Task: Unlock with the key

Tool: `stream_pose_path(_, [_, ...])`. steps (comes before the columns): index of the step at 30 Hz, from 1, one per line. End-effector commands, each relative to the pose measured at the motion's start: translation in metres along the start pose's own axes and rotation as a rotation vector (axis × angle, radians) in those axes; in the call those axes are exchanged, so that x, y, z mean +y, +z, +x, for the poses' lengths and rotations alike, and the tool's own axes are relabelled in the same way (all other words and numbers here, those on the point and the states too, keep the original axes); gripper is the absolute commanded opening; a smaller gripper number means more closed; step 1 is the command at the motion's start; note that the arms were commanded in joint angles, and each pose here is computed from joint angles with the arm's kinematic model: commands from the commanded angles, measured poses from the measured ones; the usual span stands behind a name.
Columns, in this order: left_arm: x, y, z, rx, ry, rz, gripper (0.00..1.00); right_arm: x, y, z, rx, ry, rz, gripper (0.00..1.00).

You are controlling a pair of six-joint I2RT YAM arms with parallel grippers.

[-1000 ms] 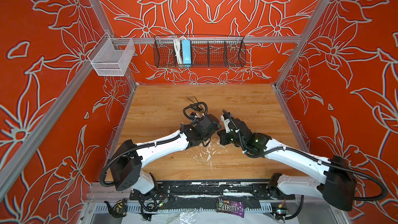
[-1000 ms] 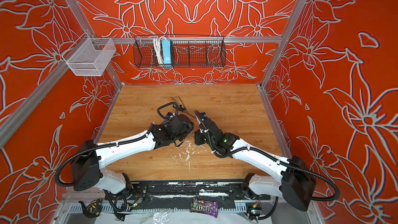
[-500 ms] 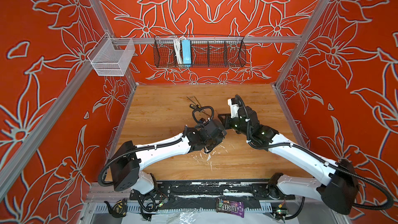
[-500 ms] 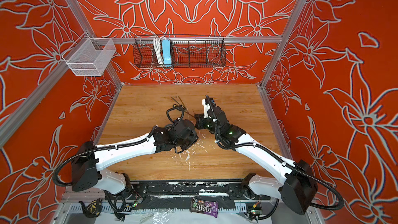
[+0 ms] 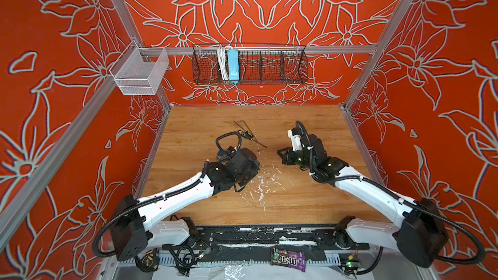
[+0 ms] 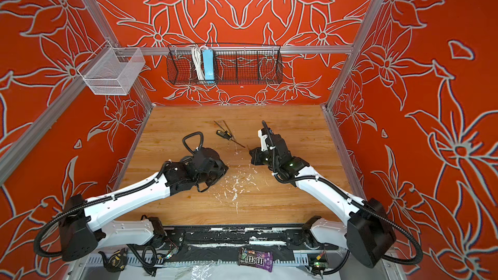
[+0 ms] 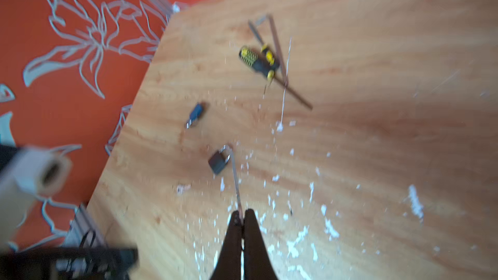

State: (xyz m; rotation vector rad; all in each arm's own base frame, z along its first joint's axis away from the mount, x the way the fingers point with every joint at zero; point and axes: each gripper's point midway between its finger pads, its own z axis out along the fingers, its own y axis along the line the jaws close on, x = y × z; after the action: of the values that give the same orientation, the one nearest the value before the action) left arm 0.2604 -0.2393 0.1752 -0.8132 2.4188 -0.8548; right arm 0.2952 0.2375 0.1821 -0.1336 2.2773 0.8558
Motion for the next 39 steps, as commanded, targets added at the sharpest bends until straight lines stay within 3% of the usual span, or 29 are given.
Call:
stream_pose_path(1, [0.022,0.003,-0.028,-0.022,0.105,-0.076,0.23,0.007,0.004,0.028,0.105,0.004,-0.072,0.0])
stream_pose_path(8, [0.057,0.025,-0.069,-0.028,0.129,-0.21,0.36,0.007,0.009,0.056,0.197,0.04,-0.121,0.0])
stream_pose_path(12, [0.075,0.051,-0.09,0.019,0.039,-0.233,0.48,0.009,0.013,0.064,0.229,0.043,-0.142,0.0])
stream_pose_path(16, [0.089,0.072,-0.114,-0.016,-0.012,-0.331,0.54,0.014,0.023,0.065,0.252,0.045,-0.177,0.0])
stream_pose_path(20, [0.097,0.096,-0.137,-0.034,-0.118,-0.381,0.72,0.014,0.032,0.066,0.287,0.047,-0.174,0.0])
stream_pose_path(24, [0.103,0.112,-0.158,-0.088,-0.157,-0.445,0.81,0.008,0.034,0.063,0.29,0.031,-0.133,0.0])
stream_pose_path(33, [0.105,0.123,-0.208,-0.169,-0.018,-0.563,0.93,0.005,0.036,0.057,0.296,0.021,-0.116,0.0])
stream_pose_path(39, [0.113,0.133,-0.223,-0.101,0.047,-0.6,0.99,0.004,0.038,0.056,0.293,0.03,-0.116,0.0])
